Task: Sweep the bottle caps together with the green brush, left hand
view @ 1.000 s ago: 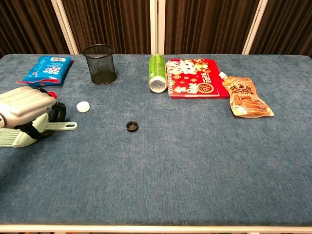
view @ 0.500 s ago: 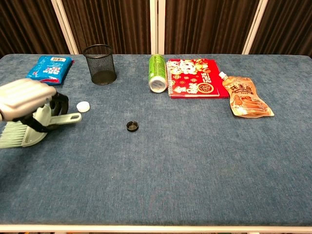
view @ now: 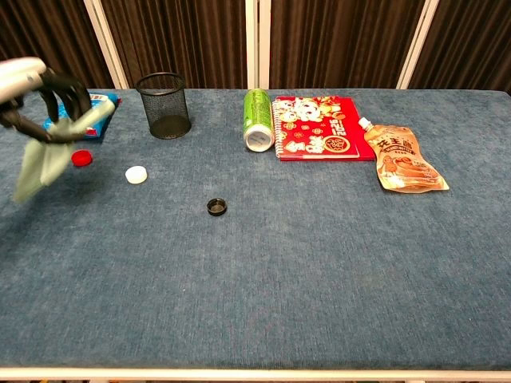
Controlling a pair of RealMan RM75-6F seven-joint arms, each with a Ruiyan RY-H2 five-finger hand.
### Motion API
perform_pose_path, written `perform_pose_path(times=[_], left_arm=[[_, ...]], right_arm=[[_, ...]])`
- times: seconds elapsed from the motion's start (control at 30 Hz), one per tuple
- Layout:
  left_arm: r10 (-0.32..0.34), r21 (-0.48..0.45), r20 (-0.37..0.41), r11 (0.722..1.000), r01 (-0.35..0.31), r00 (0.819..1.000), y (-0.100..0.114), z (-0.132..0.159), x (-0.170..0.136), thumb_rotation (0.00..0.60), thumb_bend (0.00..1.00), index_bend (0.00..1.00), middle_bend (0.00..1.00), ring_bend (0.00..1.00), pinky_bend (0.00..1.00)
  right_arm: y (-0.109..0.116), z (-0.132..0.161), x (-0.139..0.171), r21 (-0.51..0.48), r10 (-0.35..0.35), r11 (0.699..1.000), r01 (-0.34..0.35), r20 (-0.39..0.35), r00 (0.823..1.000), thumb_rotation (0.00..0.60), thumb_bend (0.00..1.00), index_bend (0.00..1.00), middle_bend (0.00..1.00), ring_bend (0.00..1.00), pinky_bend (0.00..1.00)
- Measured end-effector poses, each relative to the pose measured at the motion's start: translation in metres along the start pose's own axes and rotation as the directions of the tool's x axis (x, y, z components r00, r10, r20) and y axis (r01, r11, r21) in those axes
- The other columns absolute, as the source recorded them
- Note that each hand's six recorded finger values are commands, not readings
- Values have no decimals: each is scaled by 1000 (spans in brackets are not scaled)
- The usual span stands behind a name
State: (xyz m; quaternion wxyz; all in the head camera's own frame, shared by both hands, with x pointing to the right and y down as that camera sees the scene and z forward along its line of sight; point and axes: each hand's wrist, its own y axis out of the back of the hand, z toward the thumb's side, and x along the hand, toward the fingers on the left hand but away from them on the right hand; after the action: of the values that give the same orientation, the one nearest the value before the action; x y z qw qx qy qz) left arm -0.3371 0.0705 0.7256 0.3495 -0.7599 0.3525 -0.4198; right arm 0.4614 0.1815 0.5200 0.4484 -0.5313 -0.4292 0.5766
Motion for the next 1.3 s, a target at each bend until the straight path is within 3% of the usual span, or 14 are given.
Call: perform_pose_path(times=[0.23, 0.63, 0.9, 1.3], left_arm=[[11, -69, -12, 998, -12, 1000, 20, -26, 28, 600, 467, 568, 624, 466, 494], [-92, -139, -15, 986, 89, 996, -10, -19, 56, 600, 468, 570, 626, 465, 496], [-115, -196, -36, 975, 106, 993, -15, -21, 61, 600, 469, 570, 626, 466, 496], [-149, -234, 75, 958, 163, 986, -26, 13, 73, 600, 467, 568, 625, 465, 496]], right_arm=[[7, 6, 5, 16, -7, 1000, 7, 5, 1000, 600, 153, 0, 105, 0, 0], [18, 14, 17, 34, -32, 999, 31, 28, 999, 600, 151, 0, 109, 0, 0], [16, 17, 22, 31, -31, 999, 30, 35, 999, 600, 150, 0, 113, 0, 0], [21, 15, 30, 28, -47, 999, 45, 48, 998, 600, 146, 0, 114, 0, 0]])
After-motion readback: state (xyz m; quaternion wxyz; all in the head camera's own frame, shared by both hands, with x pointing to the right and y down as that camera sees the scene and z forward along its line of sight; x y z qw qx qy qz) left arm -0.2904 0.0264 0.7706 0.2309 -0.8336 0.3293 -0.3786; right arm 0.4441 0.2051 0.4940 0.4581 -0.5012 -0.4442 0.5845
